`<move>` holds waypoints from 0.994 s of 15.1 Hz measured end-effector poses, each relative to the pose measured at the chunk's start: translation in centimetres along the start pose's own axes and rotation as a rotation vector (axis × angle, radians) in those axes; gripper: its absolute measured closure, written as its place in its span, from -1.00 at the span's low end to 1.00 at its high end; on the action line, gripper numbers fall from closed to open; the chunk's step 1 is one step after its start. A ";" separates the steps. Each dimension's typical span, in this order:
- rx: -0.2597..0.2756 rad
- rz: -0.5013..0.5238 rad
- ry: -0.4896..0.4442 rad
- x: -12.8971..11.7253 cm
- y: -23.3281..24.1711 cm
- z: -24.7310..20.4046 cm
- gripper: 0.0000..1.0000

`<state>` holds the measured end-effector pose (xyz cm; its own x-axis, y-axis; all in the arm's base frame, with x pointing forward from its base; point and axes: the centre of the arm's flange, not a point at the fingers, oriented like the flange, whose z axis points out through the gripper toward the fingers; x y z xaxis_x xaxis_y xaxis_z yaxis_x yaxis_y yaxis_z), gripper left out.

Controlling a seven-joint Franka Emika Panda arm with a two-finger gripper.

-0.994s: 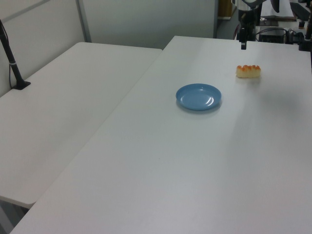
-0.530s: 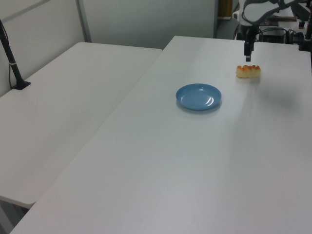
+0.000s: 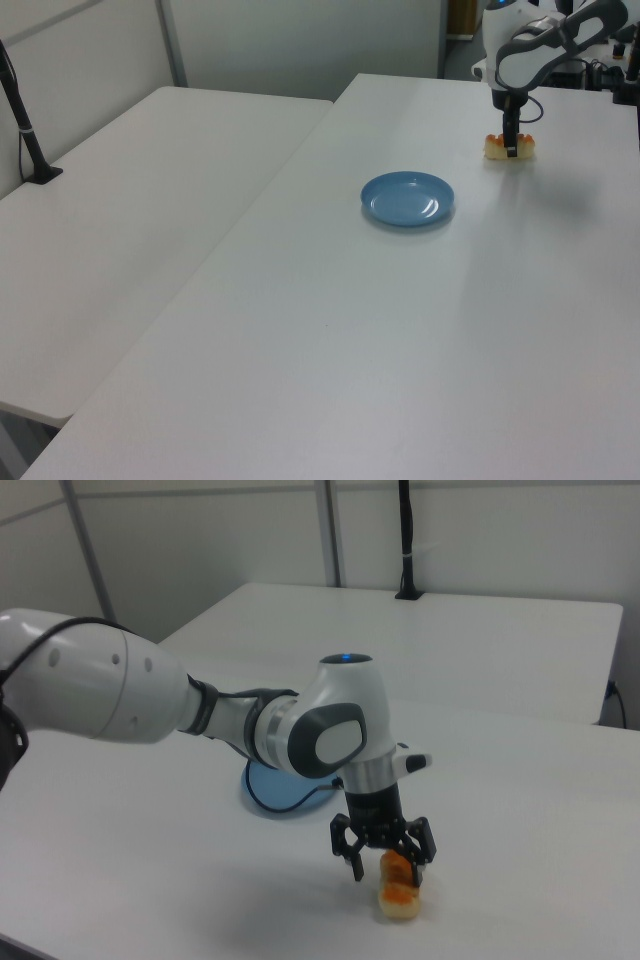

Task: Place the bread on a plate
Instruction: 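Close the gripper around the bread roll and lift it, then carry the held bread roll over the blue plate and lower it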

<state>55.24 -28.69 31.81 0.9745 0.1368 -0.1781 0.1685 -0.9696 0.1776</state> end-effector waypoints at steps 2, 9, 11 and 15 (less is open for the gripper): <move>-0.010 -0.015 -0.003 0.4 -0.2 1.1 -0.96; -0.019 -0.022 0.012 0.9 -0.2 1.3 0.19; -0.019 -0.024 0.013 0.9 -0.2 1.3 0.24; -0.026 -0.024 0.023 0.9 0.1 0.5 0.25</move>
<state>56.04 -28.76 31.14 0.9731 0.1652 -0.1603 0.1958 -0.9603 0.1988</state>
